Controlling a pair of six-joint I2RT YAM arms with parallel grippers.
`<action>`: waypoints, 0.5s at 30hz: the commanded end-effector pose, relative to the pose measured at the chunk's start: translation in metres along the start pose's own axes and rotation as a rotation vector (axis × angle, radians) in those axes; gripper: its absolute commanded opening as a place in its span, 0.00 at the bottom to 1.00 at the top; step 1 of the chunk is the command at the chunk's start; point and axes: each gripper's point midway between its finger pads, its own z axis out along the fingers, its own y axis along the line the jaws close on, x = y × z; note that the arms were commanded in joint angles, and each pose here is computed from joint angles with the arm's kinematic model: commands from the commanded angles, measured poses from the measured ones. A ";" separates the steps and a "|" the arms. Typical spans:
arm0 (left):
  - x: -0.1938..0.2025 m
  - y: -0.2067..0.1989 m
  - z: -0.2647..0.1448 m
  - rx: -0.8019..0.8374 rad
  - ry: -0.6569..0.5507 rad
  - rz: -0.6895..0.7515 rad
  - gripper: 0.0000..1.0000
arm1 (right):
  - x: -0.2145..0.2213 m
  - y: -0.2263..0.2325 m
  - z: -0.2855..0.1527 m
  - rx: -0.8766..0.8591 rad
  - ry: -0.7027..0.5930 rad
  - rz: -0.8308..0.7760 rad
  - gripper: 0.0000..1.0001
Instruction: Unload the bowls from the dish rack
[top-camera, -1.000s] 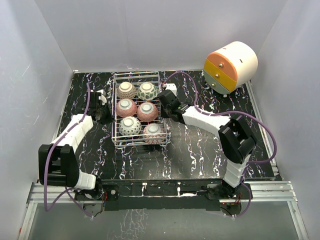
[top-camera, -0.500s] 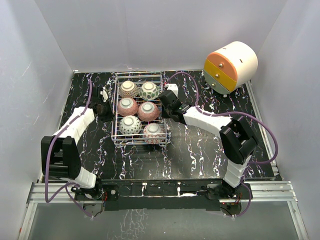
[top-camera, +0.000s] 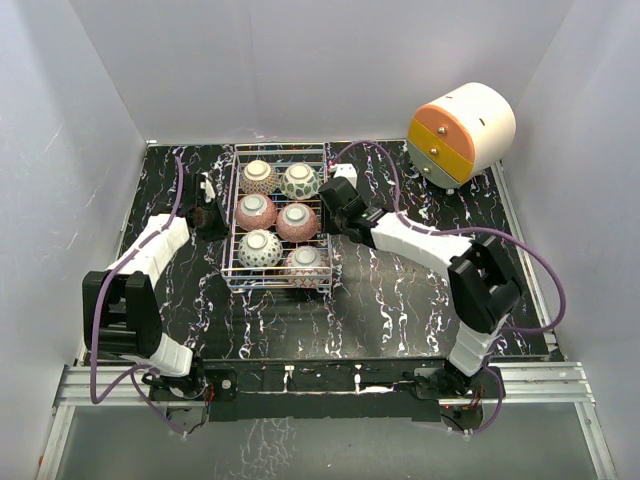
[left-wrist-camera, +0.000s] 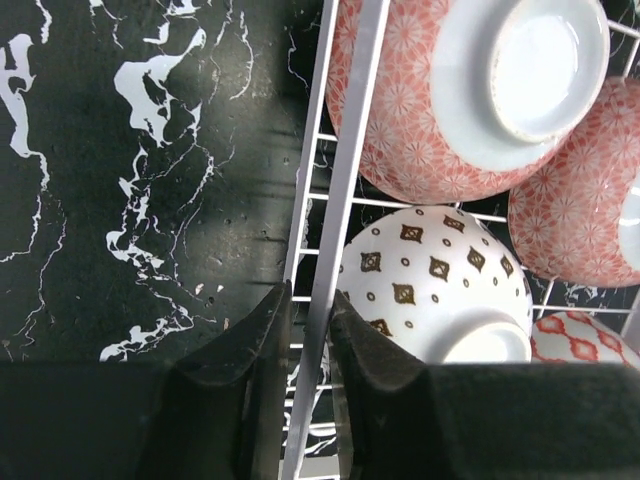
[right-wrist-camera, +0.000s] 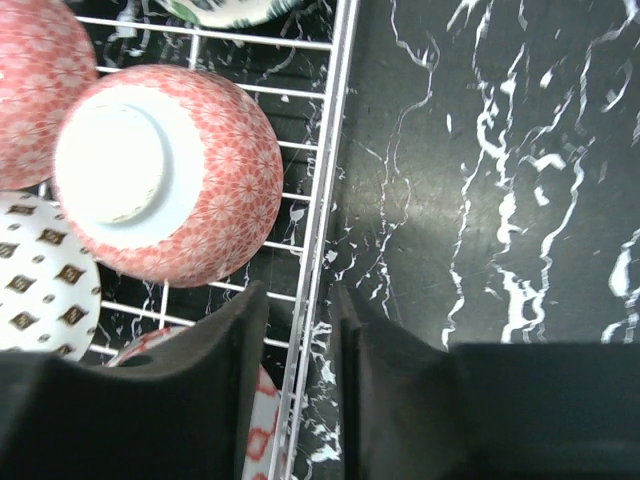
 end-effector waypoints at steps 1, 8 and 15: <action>-0.024 0.014 -0.009 -0.054 -0.127 -0.031 0.22 | -0.086 0.021 -0.056 -0.085 -0.230 -0.002 0.43; -0.026 0.012 -0.013 -0.041 -0.141 -0.023 0.35 | -0.111 0.026 -0.071 -0.092 -0.328 -0.047 0.74; -0.030 0.011 -0.019 -0.038 -0.168 -0.018 0.47 | -0.142 0.047 -0.106 0.061 -0.563 -0.165 0.82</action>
